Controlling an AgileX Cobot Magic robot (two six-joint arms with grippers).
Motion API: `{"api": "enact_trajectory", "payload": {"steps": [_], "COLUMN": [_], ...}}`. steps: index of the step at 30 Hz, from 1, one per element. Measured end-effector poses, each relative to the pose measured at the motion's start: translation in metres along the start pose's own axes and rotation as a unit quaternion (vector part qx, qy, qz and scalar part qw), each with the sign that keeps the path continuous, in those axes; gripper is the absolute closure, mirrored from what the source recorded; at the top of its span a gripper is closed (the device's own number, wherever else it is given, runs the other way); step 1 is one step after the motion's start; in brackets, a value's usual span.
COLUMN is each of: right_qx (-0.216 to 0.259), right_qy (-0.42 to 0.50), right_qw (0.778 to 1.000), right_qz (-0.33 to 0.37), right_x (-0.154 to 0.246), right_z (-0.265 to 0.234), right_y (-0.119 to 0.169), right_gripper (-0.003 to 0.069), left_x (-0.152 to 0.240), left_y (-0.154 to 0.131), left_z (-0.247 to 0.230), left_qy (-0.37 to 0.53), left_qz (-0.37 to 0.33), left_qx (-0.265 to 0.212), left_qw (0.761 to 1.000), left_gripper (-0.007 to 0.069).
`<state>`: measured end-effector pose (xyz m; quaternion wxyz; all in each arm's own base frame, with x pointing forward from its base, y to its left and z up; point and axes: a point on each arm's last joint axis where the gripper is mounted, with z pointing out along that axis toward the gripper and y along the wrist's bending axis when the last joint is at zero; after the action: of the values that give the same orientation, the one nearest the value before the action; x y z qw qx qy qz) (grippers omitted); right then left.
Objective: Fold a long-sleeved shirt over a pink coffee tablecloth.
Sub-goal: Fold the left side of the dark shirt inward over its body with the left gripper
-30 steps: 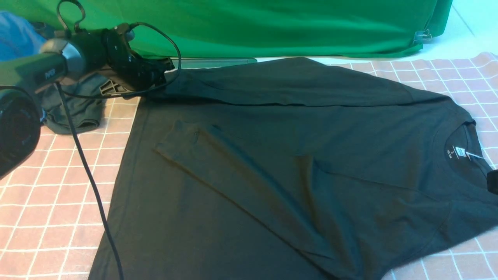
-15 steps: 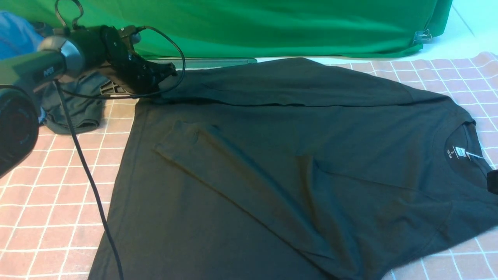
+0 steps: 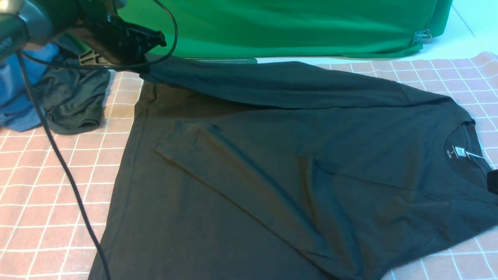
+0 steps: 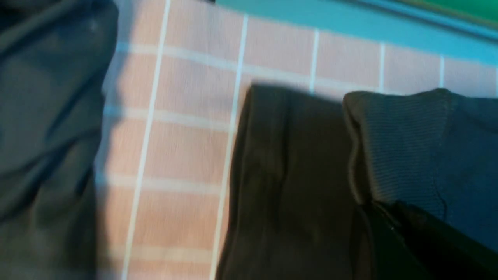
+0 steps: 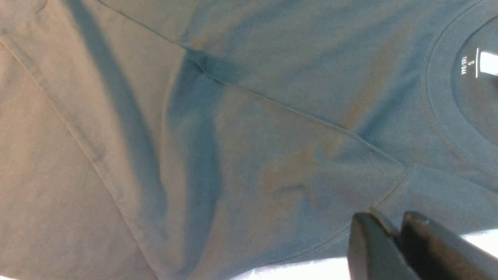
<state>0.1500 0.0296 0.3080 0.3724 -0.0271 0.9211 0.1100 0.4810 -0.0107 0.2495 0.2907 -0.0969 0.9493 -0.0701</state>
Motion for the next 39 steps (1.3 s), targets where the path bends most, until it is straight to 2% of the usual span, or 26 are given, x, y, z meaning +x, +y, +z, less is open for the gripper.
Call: {"api": "enact_trajectory", "payload": {"steps": [10, 17, 27, 39], "right_qx": [0.004, 0.005, 0.009, 0.011], "right_qy": [-0.007, -0.021, -0.039, -0.038], "right_qw": [1.0, 1.0, 0.999, 0.999], "right_qz": [-0.003, -0.004, -0.008, -0.01], "right_x": [-0.001, -0.004, -0.007, -0.007], "right_z": [0.0, 0.0, 0.0, 0.001], "right_y": [-0.001, -0.001, -0.002, -0.002], "right_gripper": [0.0515, 0.0515, 0.0515, 0.0513], "left_x": [0.016, 0.045, 0.093, 0.102], "left_y": [-0.004, 0.001, 0.011, 0.013], "left_z": [-0.058, -0.082, -0.09, -0.094], "left_qy": [0.089, 0.117, 0.152, 0.175], "left_qz": [-0.002, -0.012, -0.041, -0.056], "left_qx": [-0.003, -0.008, -0.018, -0.024], "left_qw": [0.996, 0.993, 0.987, 0.983], "left_gripper": [0.0596, 0.0596, 0.0596, 0.0596]}}
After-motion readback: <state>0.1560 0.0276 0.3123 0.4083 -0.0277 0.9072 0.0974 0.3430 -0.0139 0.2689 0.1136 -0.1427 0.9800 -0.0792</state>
